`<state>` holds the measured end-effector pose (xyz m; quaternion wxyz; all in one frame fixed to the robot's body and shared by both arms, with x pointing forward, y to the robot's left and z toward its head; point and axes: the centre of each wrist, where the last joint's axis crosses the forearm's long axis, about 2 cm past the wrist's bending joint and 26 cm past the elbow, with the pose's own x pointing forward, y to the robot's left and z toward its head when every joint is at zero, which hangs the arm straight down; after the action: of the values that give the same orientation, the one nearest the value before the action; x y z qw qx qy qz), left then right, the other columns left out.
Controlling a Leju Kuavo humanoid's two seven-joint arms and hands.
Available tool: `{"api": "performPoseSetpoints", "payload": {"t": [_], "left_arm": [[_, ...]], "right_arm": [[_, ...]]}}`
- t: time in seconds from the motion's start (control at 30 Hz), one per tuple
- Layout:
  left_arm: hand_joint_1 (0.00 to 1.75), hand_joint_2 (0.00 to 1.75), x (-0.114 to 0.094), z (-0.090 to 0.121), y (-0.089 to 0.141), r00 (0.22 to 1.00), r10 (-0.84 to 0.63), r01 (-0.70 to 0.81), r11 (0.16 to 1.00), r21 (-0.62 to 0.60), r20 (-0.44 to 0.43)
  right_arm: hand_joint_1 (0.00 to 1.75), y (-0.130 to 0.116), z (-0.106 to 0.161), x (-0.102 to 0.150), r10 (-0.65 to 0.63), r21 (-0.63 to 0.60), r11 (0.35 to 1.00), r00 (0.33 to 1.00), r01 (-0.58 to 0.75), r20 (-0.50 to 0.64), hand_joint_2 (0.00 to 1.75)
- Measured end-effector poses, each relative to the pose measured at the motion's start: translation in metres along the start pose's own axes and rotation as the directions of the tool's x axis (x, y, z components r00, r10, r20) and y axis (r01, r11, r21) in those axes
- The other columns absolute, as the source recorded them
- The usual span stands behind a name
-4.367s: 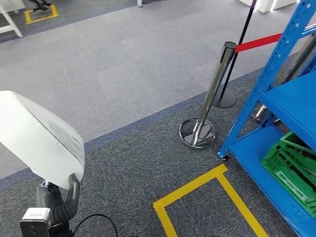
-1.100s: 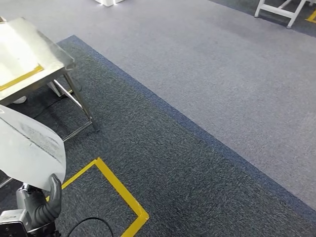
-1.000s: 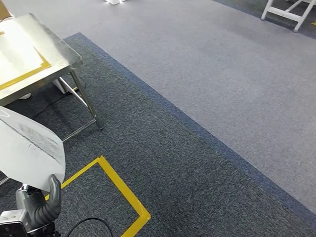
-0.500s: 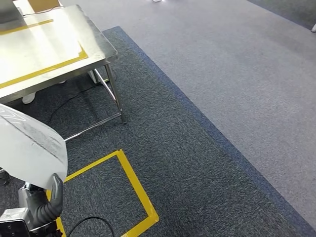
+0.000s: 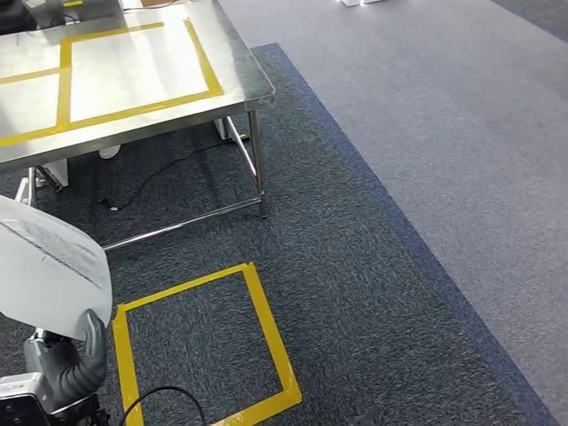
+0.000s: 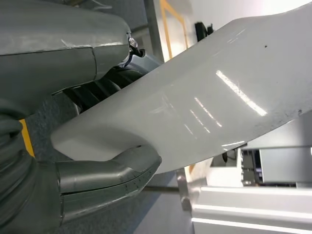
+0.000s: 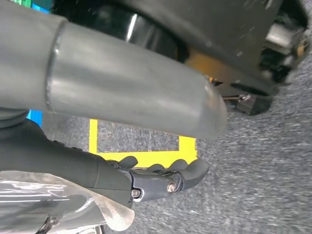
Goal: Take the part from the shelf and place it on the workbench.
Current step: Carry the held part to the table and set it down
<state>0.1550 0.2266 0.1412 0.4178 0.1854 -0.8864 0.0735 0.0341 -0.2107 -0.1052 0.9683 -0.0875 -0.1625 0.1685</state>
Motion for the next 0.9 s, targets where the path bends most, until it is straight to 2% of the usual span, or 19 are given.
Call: {"api": "performPoseSetpoints", "payload": {"t": [0.9], "left_arm": [[1.75, 1.75, -0.0053, -0.0014, -0.001, 1.0, -0.019, 0.019, 1.0, -0.002, -0.001]], "right_arm": [[0.0, -0.0013, -0.0002, -0.0017, 0.009, 0.005, 1.0, 1.0, -0.009, -0.003, 0.0]]}}
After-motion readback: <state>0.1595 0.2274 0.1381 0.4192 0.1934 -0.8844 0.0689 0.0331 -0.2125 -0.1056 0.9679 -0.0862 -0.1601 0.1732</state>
